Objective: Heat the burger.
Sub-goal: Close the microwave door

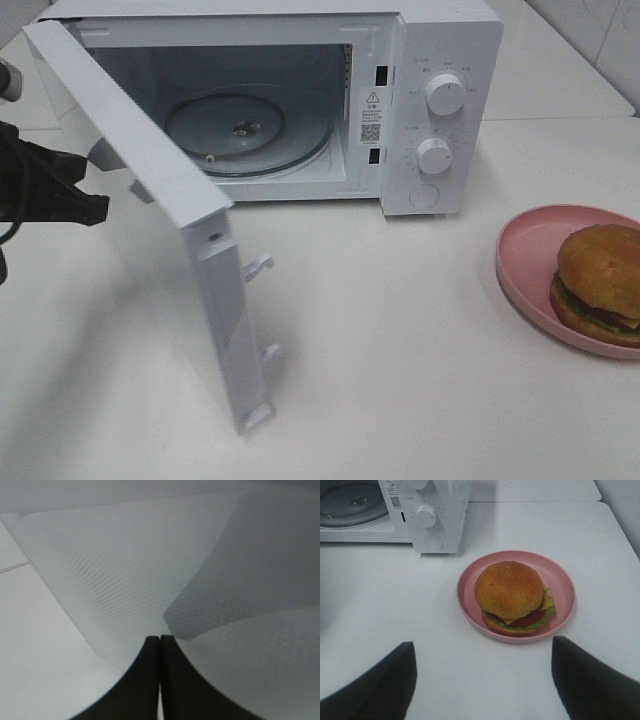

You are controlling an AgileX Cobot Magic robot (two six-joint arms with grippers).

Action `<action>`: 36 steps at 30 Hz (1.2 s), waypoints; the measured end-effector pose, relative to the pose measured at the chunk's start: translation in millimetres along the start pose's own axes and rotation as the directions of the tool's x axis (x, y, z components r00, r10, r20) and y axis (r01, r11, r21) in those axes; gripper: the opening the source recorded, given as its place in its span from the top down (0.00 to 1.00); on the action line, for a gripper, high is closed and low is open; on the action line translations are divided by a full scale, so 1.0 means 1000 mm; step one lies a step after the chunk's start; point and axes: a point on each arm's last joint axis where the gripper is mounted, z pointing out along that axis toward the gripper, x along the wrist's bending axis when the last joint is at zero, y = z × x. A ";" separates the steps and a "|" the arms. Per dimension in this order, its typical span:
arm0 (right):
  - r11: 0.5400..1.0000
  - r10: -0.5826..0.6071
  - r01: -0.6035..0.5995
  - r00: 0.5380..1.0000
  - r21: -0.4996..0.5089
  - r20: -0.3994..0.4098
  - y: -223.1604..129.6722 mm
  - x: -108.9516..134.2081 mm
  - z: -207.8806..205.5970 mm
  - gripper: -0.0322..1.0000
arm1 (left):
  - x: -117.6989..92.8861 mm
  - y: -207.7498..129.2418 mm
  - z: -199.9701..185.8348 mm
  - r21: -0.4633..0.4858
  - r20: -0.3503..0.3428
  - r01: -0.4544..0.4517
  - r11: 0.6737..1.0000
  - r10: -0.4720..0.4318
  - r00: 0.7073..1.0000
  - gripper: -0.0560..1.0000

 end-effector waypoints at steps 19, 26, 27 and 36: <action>1.000 0.000 0.000 1.000 0.000 0.000 0.000 0.000 0.000 0.28 | -0.039 0.026 0.063 -0.081 0.130 -0.139 0.987 0.149 0.980 0.95; 1.000 0.000 0.000 1.000 0.000 0.000 0.000 0.000 0.000 0.28 | -0.051 0.037 0.085 -0.108 0.152 -0.151 0.983 0.166 0.974 0.95; 1.000 0.000 0.000 1.000 0.000 0.000 0.000 0.000 0.000 0.28 | -0.057 0.040 0.091 -0.116 0.162 -0.157 0.981 0.174 0.971 0.95; 1.000 0.000 0.000 1.000 0.000 0.000 0.000 0.000 0.000 0.28 | -0.087 0.048 0.116 -0.134 0.222 -0.209 0.969 0.235 0.946 0.95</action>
